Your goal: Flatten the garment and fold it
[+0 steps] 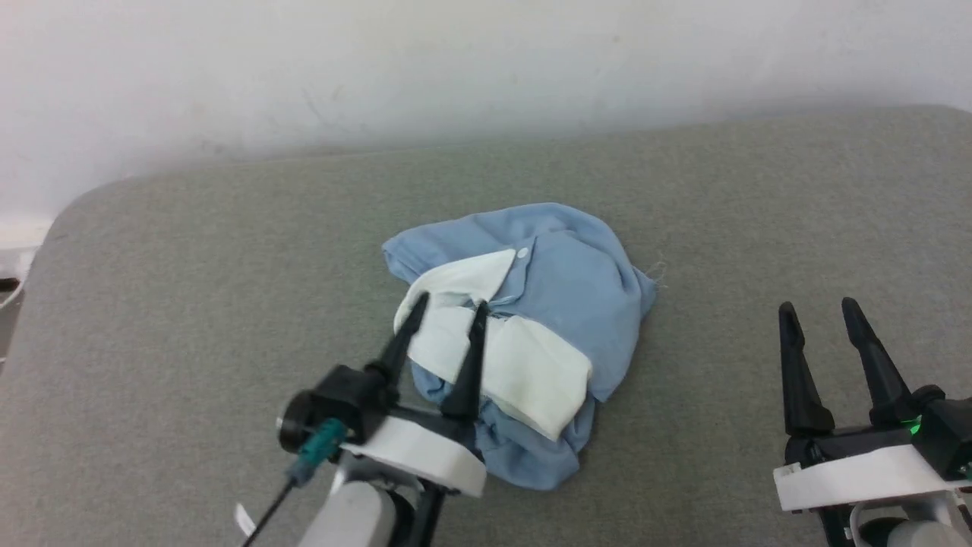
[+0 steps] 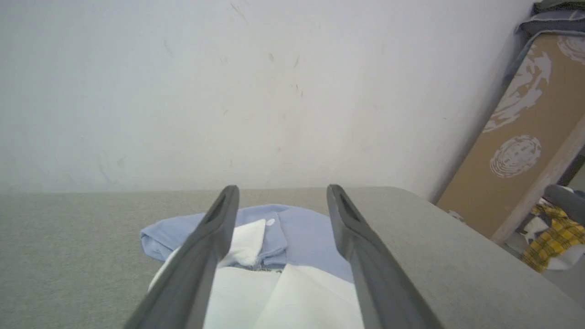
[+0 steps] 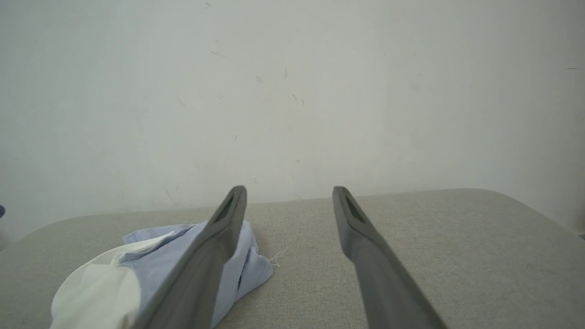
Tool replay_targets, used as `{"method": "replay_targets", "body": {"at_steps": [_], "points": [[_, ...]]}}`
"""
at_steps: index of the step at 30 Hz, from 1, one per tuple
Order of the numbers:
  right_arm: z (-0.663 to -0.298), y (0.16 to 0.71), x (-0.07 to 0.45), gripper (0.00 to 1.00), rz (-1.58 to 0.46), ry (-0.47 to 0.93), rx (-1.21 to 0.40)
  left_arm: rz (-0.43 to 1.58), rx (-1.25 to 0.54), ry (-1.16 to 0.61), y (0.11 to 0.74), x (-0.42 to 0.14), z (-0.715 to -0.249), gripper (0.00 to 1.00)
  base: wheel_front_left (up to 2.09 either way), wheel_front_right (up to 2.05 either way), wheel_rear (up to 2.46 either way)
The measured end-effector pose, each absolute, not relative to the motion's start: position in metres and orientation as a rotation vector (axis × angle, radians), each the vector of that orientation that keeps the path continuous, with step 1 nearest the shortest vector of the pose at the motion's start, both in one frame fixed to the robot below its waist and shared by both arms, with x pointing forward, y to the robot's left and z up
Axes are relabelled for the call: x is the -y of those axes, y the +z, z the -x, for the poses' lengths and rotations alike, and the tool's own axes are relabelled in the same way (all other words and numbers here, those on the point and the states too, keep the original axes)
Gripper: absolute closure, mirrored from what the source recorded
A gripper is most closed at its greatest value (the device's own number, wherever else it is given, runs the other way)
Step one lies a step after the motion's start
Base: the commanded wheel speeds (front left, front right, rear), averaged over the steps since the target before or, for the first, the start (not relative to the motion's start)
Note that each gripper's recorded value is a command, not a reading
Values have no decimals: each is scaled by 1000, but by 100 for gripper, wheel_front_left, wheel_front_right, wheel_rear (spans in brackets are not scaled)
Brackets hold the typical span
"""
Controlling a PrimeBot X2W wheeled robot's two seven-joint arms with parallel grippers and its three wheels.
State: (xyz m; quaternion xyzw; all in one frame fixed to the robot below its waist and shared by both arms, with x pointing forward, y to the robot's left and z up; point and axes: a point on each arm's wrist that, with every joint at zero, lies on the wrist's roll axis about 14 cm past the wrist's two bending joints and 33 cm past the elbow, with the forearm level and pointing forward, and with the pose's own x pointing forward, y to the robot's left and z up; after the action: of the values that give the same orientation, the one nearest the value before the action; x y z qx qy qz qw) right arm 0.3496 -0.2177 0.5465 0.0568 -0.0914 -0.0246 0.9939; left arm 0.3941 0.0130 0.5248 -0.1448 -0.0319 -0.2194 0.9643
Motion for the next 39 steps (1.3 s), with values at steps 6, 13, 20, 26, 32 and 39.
{"method": "replay_targets", "body": {"at_steps": [6,13,20,26,32,39], "points": [[-356,550,203,0,-115,-1,188,231,206,-251,560,-76,-406,0,0,0,0],[-354,553,196,0,-110,22,186,142,166,-22,540,-156,-392,0,0,0,0],[-348,532,184,0,-103,55,62,101,122,35,525,-179,-372,0,0,0,0],[-351,499,130,0,-75,220,-149,103,121,47,524,-182,-364,0,0,0,0],[-357,481,65,0,25,483,-333,112,115,62,522,-184,-360,0,0,0,0],[-346,443,39,0,186,665,-572,125,107,89,519,-188,-359,0,0,0,0]]}}
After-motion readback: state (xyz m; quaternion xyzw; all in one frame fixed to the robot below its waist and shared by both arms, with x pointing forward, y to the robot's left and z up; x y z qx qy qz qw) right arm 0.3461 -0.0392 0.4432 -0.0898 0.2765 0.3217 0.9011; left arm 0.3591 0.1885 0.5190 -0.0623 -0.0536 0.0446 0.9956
